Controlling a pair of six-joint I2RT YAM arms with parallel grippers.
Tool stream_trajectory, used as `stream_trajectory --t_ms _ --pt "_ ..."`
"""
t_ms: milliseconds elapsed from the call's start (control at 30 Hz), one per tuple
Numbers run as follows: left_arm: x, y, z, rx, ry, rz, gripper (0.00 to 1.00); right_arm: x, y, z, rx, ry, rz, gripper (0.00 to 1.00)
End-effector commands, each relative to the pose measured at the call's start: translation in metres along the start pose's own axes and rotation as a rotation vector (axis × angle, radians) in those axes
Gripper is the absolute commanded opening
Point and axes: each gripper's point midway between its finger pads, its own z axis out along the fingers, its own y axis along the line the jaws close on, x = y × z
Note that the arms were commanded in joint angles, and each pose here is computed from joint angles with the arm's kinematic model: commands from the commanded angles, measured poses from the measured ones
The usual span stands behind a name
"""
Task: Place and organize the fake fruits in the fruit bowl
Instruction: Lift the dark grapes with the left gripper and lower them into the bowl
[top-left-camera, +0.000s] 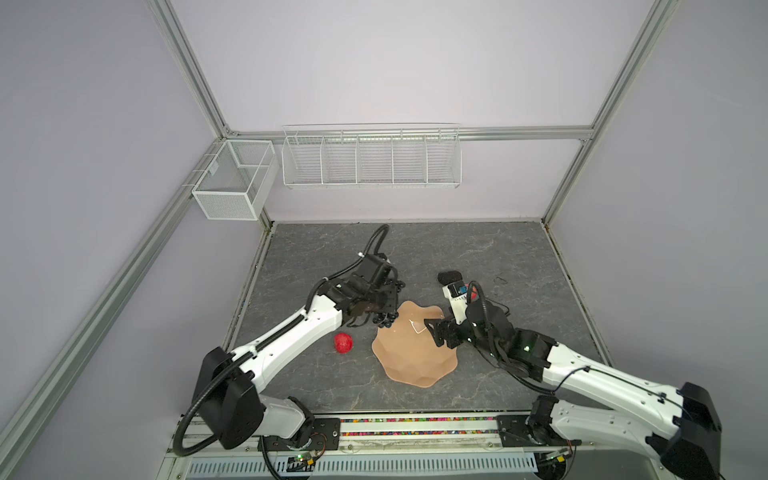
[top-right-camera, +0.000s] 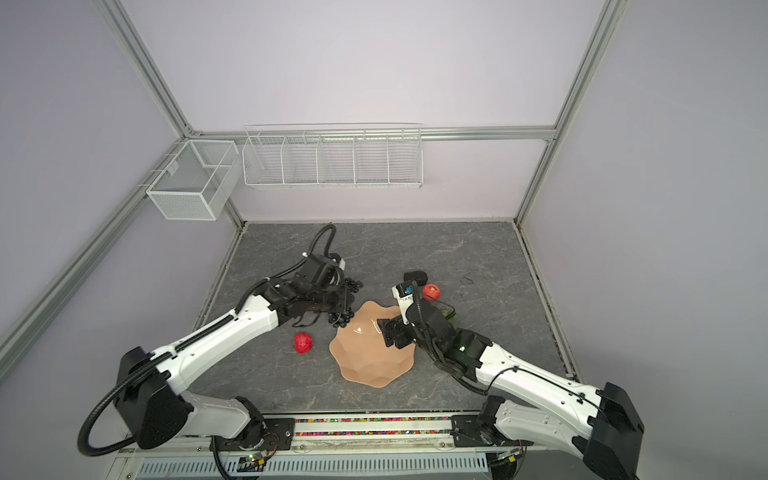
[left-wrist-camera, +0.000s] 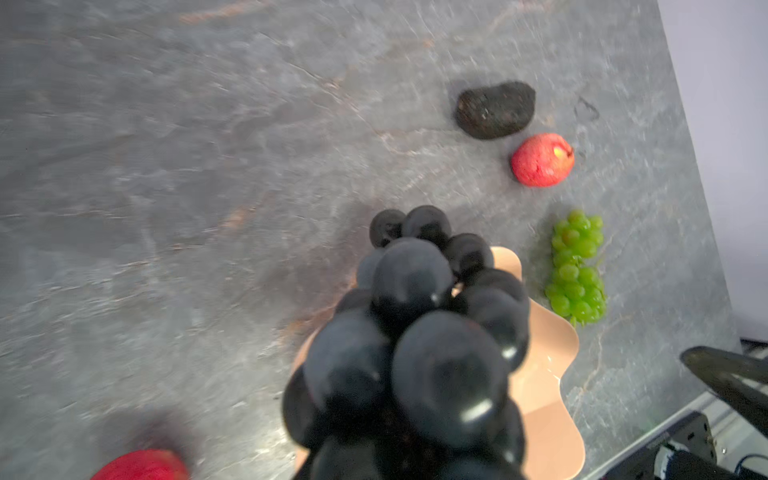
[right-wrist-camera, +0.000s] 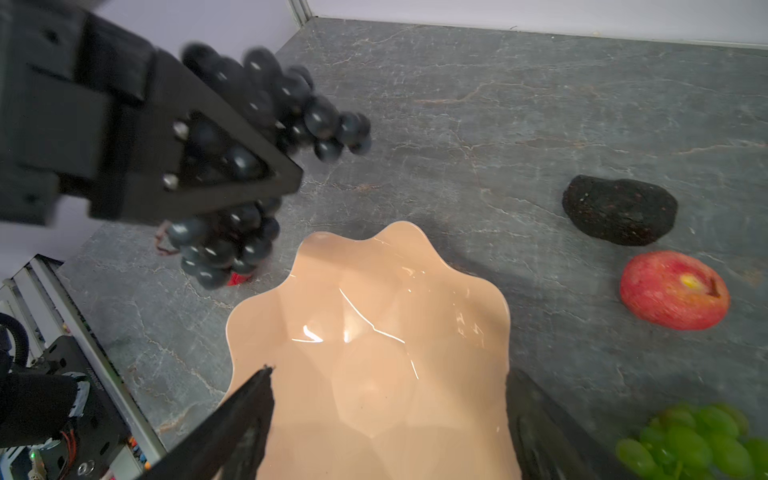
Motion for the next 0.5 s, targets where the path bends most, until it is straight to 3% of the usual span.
stream_trajectory --t_ms 0,267,467 --pt "0.019 -0.02 0.023 0.001 0.084 0.056 0.26 0.02 -0.028 -0.014 0.103 0.029 0.056 0.88" --pt "0.046 -0.036 0.067 -0.031 0.179 0.112 0.27 0.044 -0.052 -0.037 0.157 0.032 0.097 0.89" --pt "0.064 -0.042 0.081 -0.04 0.238 0.161 0.31 0.044 -0.054 -0.041 0.161 0.028 0.094 0.88"
